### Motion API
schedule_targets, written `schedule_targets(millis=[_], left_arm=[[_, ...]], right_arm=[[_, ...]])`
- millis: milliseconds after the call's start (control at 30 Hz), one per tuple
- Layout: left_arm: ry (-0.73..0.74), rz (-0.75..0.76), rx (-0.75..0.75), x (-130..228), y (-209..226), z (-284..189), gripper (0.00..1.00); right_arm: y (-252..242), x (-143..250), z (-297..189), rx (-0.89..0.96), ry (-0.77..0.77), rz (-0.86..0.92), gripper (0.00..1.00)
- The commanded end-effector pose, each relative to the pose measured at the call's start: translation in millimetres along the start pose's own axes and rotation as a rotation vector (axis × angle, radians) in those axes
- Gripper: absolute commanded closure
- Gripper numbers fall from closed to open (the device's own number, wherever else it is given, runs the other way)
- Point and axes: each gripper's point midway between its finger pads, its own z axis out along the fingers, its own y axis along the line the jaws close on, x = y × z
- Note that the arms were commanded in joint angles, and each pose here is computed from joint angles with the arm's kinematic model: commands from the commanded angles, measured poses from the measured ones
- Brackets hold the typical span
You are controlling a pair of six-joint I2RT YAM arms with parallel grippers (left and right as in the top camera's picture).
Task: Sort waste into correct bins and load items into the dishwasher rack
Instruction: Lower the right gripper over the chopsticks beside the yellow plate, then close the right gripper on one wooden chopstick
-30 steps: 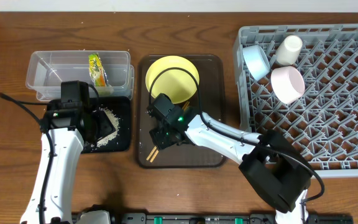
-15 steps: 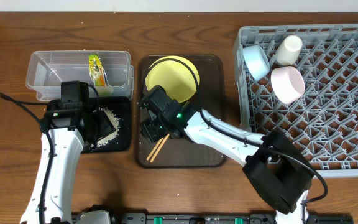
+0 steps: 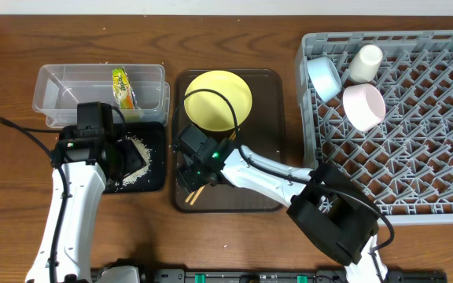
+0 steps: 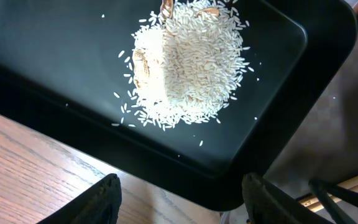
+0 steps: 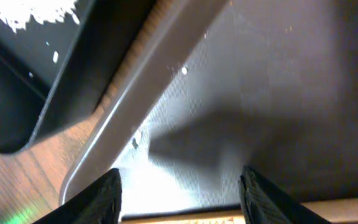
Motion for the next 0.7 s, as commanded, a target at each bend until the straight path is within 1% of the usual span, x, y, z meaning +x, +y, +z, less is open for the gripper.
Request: schedule_targets(millis=[0, 133, 233, 367, 500, 667], left_arm=[[-0.007, -0.014, -0.010, -2.6, 2.3, -1.3, 0.35], [-0.007, -0.014, -0.010, -2.6, 2.3, -1.3, 0.35], [-0.007, -0.014, -0.010, -2.6, 2.3, -1.3, 0.34], [-0.007, -0.014, -0.010, -2.6, 2.3, -1.3, 0.35], [-0.007, -0.014, -0.010, -2.6, 2.3, -1.3, 0.35], [-0.007, -0.014, -0.010, -2.6, 2.3, -1.3, 0.35]], right_arm=[[-6.0, 11.4, 4.0, 0.020, 0.051, 0.005, 0.44], [-29.2, 31.2, -0.2, 0.118, 0.129, 0.034, 0.48], [-54.8, 40.6, -6.9, 0.237, 0.162, 0.047, 0.48], [-81.7, 46.9, -17.0, 0.334, 0.192, 0.073, 0.46], [-100.6, 49.3, -24.1, 0.361, 0.219, 0.073, 0.43], [-117.2, 47.7, -31.3, 0.374, 0.223, 0.113, 0.43]])
